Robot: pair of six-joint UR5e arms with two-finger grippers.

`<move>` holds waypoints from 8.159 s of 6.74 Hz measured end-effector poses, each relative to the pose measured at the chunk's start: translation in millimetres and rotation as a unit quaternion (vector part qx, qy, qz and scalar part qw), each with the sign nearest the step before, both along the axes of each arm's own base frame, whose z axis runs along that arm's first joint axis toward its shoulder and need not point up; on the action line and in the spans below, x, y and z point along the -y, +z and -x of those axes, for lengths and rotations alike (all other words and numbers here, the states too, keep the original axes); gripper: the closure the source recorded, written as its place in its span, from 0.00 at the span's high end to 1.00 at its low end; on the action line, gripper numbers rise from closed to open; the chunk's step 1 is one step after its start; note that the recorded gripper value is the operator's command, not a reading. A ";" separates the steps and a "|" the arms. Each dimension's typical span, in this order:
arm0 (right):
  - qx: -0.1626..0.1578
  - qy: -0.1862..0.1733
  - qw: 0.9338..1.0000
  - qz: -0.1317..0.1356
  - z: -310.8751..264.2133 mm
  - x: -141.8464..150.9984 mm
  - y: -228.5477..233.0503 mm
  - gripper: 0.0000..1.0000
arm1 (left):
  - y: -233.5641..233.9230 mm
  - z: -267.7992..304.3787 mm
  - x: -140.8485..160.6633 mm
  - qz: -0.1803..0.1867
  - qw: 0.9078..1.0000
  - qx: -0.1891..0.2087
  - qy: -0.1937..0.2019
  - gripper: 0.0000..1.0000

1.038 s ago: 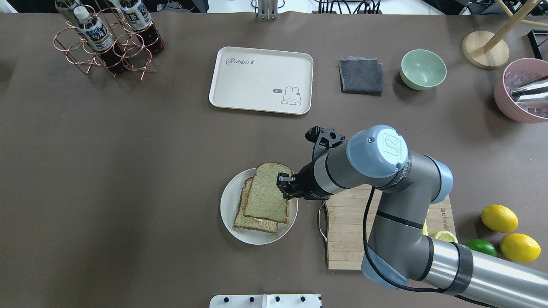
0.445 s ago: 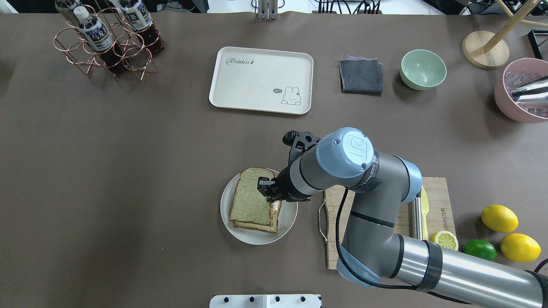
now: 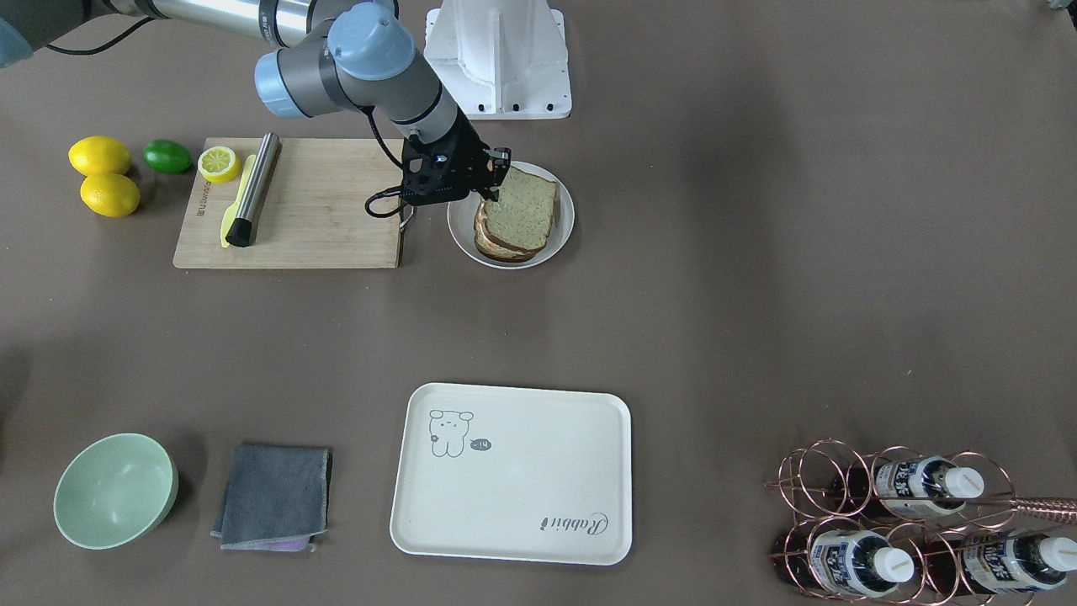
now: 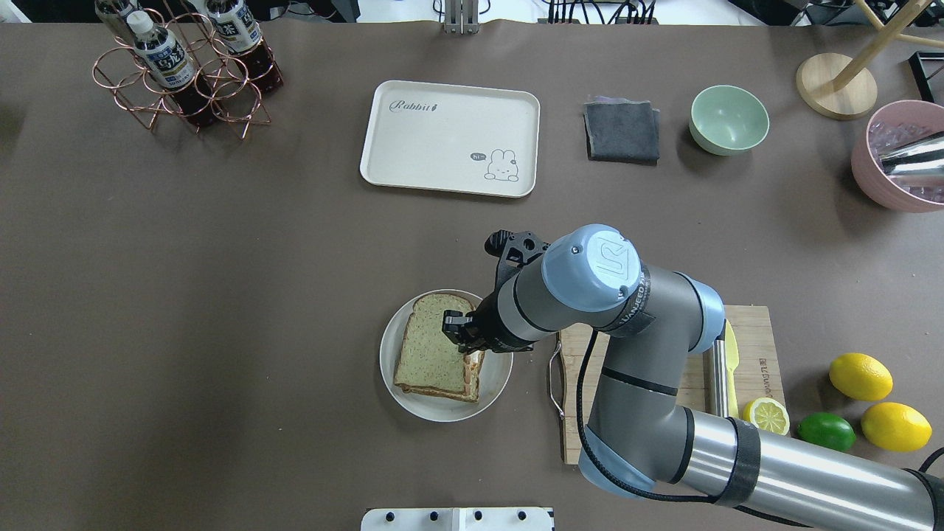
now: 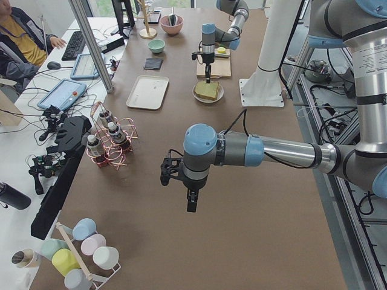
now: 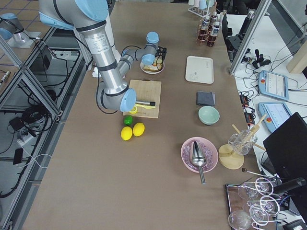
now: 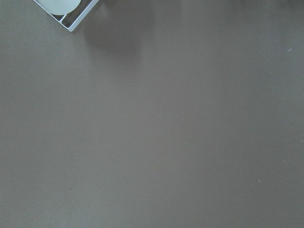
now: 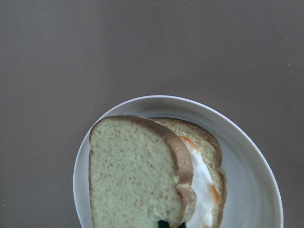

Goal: Make sandwich and place on tray
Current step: 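Lay the bread slice on top of the egg toast and release, then withdraw the right gripper toward its rest while the left arm reaches in, then move the left gripper to the plate rim and grasp the plate, then slide the plate with the left gripper onto the cream tray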

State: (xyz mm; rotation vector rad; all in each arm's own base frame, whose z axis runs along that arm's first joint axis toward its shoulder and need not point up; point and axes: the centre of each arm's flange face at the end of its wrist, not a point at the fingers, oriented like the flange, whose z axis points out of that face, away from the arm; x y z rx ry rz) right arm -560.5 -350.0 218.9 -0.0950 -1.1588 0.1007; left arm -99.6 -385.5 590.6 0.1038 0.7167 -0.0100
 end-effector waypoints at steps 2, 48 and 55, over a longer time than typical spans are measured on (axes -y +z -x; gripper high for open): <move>-0.001 -0.001 1.000 0.002 -0.4 0.0 2.0 0.00 | 0.4 0.0 0.4 0.001 1.000 0.000 0.000 0.98; -0.166 -0.059 0.981 -0.079 -519.7 49.6 358.3 1.00 | -312.7 -655.8 -13.6 0.031 0.982 -0.172 0.069 0.00; -0.161 -0.054 0.982 -0.080 -523.1 52.0 355.1 1.00 | -343.6 -600.6 62.6 0.019 0.973 -0.231 0.023 0.00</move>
